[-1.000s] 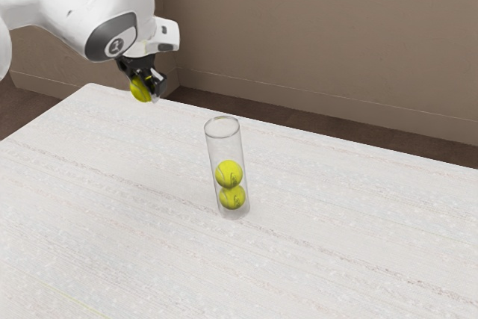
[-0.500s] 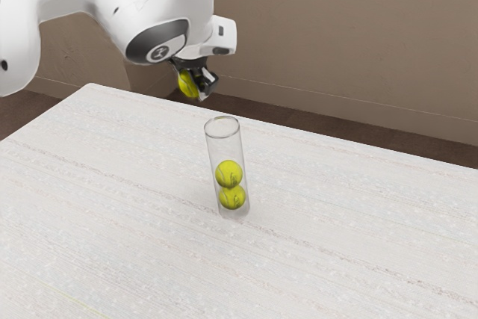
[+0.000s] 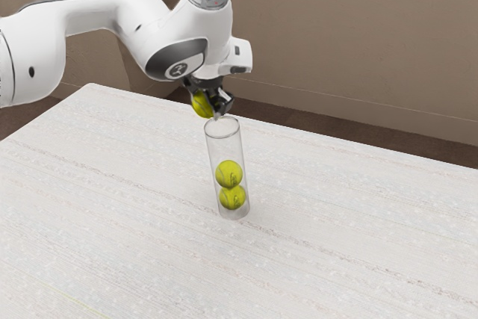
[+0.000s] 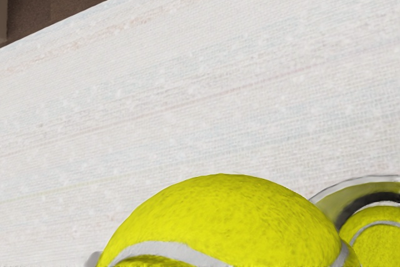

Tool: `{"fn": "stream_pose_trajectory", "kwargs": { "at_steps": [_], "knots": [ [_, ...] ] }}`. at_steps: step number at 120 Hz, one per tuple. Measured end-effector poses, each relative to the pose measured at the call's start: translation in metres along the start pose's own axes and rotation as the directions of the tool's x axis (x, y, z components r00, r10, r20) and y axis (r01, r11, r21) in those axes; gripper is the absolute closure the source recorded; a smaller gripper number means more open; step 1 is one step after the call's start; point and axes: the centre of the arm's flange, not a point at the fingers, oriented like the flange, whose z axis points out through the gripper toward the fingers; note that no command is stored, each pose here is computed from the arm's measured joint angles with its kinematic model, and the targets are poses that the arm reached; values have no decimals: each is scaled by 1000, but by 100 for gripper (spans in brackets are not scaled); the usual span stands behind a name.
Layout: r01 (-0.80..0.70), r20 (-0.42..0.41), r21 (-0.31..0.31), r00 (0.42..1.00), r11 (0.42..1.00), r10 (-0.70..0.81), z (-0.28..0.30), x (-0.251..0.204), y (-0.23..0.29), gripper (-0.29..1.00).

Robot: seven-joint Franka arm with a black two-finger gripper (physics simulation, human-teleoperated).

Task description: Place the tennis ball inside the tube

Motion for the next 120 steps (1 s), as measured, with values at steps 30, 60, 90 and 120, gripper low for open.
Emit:
{"fn": "stream_pose_trajectory", "kwargs": {
  "at_steps": [30,60,90,120],
  "knots": [
    [-11,-13,-20,1000,1000,11,-7,3,26,50],
    [-18,-39,-16,999,1000,17,-20,7,29,18],
    [11,-71,8,997,1000,-10,-61,8,-4,6],
    [517,262,-25,830,856,-493,4,-123,-322,2]
  ]
}}
